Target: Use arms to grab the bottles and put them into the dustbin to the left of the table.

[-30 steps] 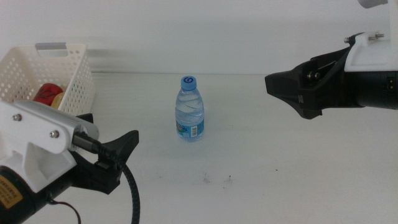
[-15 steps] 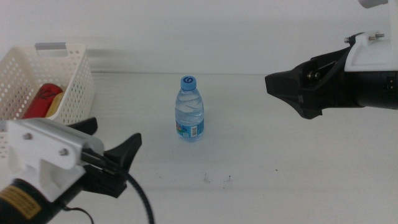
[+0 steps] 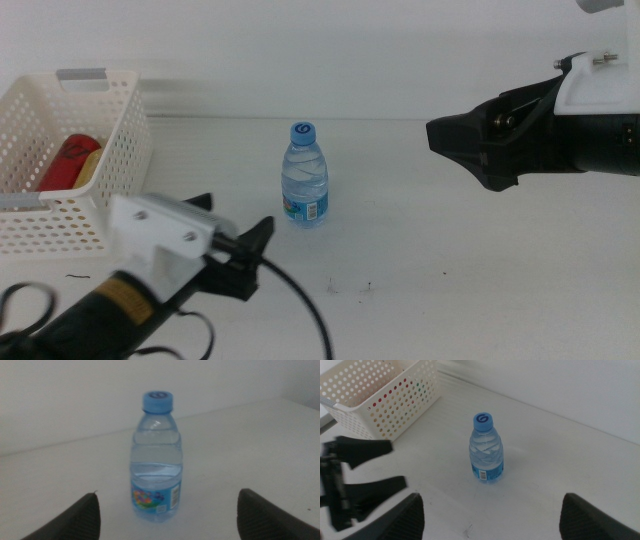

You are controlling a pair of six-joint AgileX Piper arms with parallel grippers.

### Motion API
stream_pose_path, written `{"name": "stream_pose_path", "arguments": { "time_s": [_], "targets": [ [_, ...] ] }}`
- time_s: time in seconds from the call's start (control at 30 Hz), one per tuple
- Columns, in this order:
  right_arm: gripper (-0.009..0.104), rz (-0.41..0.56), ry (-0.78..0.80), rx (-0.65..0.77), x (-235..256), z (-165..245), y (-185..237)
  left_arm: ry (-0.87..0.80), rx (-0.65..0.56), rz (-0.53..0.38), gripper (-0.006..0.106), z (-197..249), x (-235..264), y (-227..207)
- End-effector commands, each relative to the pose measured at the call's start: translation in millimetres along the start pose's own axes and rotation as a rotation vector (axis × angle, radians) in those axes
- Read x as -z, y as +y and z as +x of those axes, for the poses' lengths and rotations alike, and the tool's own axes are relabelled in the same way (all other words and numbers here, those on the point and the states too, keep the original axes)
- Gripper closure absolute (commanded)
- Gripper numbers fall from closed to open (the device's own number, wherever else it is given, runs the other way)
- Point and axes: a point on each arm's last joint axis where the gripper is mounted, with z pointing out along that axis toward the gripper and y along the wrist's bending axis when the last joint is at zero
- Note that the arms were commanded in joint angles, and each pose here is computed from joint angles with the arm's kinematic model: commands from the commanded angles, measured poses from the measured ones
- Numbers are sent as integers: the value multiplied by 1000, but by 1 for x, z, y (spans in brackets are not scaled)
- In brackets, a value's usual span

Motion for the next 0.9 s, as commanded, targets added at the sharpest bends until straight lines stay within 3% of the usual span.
{"name": "stream_pose_path", "arguments": {
  "time_s": [0.0, 0.47, 0.87],
  "targets": [
    [10, 1, -16, 5, 2, -2, 0, -7, 15, 28, 7, 1, -13, -3],
    [10, 1, -16, 5, 2, -2, 0, 25, 70, 12, 7, 19, -92, 2],
    [10, 1, -16, 5, 2, -2, 0, 22, 47, 31, 7, 28, -142, 11]
  ]
}}
